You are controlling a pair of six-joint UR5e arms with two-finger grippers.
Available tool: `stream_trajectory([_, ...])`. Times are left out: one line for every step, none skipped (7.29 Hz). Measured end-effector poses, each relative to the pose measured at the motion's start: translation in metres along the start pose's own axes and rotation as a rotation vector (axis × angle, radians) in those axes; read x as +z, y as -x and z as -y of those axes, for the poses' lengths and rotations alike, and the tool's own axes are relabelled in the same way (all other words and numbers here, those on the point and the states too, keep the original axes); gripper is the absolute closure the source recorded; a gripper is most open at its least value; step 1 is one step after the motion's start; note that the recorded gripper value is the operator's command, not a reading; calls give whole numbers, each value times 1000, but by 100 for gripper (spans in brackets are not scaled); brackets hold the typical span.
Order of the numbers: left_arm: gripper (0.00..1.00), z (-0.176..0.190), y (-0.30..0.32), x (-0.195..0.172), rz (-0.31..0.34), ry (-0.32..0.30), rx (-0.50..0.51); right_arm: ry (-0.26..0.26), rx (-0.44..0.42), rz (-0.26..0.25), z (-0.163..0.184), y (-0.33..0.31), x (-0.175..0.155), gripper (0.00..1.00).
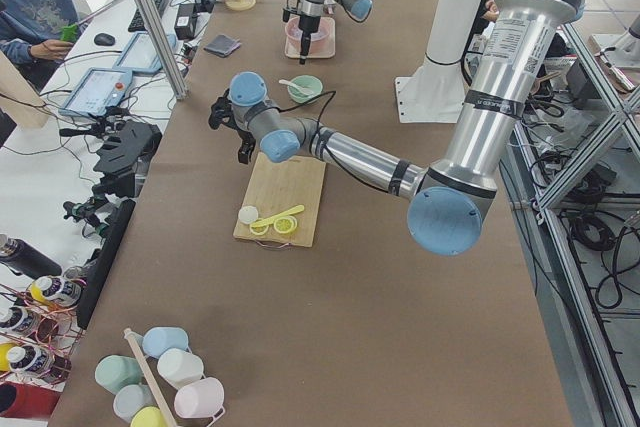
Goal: Put spoon and ice into bowl
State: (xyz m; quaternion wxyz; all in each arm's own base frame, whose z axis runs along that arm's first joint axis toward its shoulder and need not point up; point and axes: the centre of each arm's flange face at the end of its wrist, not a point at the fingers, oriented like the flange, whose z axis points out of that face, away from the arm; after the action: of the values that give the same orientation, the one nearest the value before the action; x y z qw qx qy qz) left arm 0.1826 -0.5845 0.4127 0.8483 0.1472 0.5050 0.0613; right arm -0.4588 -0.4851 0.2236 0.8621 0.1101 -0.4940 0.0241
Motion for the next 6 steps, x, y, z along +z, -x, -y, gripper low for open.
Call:
stream_trajectory([3,-5,27,-12,24,-12,28,24,-36,-16,25,-71,-30,0])
stream_trajectory([3,-15,60,-25,53,-15,67,37,-91,-50,44,-146,-57,0])
stream_trajectory([2,-27,95,-37,86,-3,117,53,-126,-75,58,-225,-88,0])
stream_trajectory([2,-46,127,-44,115,27,144,73,-144,-80,58,-303,-122,0])
stream_trajectory([2,-70,156,-43,137,64,143,84,-177,-98,47,-381,-154,0])
stream_trajectory([2,-85,181,-44,153,88,141,87,-208,-129,31,-445,-178,0])
